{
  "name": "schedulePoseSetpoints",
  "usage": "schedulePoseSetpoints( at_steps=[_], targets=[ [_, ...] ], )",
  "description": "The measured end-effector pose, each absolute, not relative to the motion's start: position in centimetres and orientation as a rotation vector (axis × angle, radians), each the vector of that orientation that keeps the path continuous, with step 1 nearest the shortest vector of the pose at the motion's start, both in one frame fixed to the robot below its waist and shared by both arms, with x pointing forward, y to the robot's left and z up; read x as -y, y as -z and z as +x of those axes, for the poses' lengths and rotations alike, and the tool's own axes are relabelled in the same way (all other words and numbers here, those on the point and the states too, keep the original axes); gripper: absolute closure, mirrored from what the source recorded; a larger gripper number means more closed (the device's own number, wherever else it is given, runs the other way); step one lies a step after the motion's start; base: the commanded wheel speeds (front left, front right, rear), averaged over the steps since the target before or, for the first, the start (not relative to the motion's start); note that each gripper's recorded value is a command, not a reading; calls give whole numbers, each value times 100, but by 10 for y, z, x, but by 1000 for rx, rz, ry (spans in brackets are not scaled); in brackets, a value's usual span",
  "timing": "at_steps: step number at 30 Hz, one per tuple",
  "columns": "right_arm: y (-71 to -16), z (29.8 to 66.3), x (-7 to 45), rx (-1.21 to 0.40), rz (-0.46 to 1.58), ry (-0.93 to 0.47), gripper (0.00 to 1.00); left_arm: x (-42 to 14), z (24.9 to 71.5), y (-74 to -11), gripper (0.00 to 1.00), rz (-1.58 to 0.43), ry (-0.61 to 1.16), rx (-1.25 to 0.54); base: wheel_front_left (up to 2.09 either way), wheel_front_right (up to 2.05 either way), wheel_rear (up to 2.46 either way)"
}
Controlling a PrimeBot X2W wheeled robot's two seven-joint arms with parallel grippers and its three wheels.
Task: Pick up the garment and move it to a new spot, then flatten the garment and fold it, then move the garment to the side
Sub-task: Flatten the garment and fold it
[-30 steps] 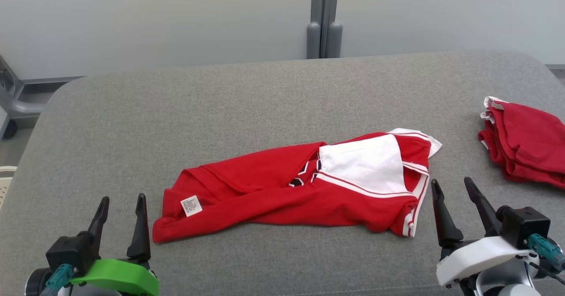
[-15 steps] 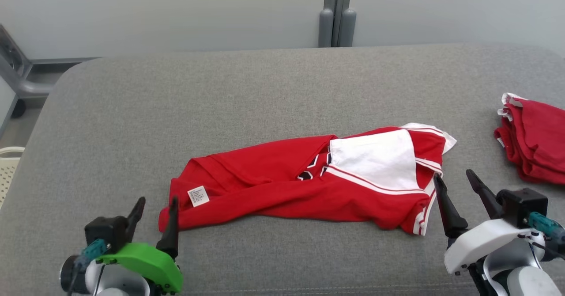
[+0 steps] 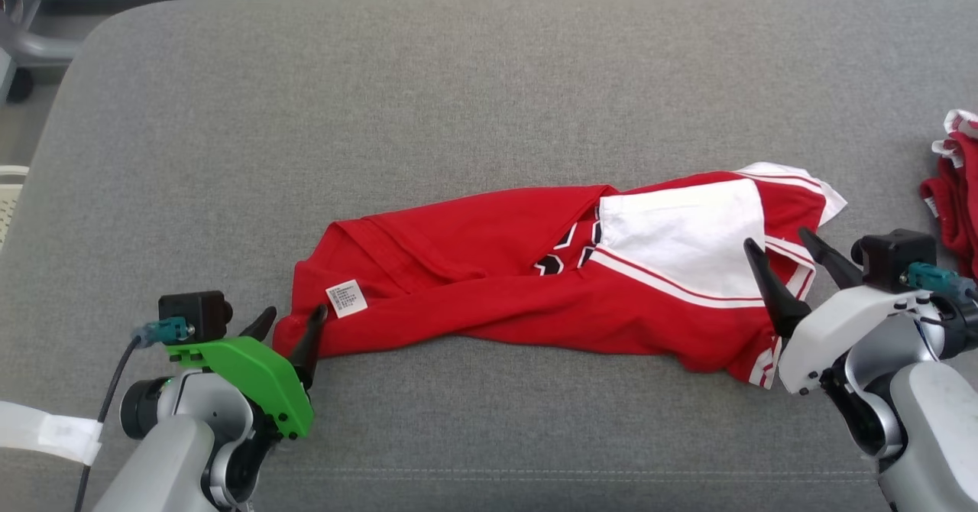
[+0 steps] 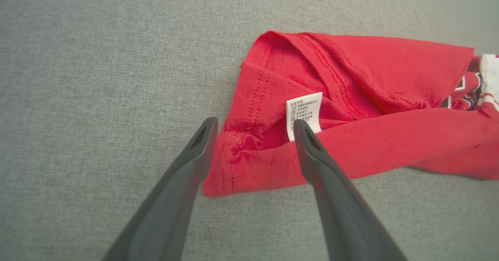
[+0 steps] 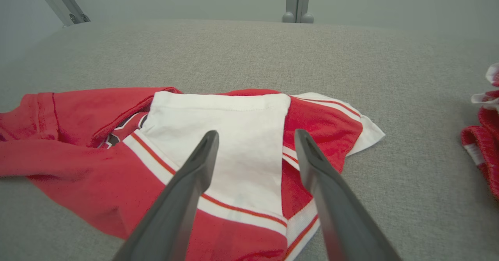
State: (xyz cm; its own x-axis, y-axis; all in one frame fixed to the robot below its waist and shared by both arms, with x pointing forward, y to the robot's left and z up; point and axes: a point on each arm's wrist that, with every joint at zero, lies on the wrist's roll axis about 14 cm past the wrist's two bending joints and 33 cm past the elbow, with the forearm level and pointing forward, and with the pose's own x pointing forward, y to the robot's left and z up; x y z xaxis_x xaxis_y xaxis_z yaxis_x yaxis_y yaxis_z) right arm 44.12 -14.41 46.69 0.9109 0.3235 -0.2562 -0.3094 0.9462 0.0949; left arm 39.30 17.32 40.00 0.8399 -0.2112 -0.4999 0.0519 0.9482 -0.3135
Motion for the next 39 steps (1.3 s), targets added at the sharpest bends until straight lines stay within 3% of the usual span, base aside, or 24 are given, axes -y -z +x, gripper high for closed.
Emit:
schedulePoseSetpoints(
  at_steps=[12,23,25,26,28,29,39],
  targets=[
    [-438,483,138,-373,59,-369,0,-183,407,-371,0,-339,134,-673,0,0,0],
    [-423,494,135,-417,104,-375,0,-182,405,-371,5,-383,145,-690,0,0,0],
    [-421,495,133,-423,112,-379,0,-182,403,-370,18,-392,146,-700,0,0,0],
    [-420,496,133,-423,114,-379,0,-182,402,-370,33,-394,147,-706,0,0,0],
    [-420,498,130,-417,117,-387,56,-182,401,-370,74,-396,151,-710,0,0,0],
    [-420,498,130,-413,122,-387,100,-181,401,-370,100,-399,153,-709,0,0,0],
    [-477,512,133,-157,182,-378,100,-180,422,-411,100,-395,178,-536,0,0,0]
  ],
)
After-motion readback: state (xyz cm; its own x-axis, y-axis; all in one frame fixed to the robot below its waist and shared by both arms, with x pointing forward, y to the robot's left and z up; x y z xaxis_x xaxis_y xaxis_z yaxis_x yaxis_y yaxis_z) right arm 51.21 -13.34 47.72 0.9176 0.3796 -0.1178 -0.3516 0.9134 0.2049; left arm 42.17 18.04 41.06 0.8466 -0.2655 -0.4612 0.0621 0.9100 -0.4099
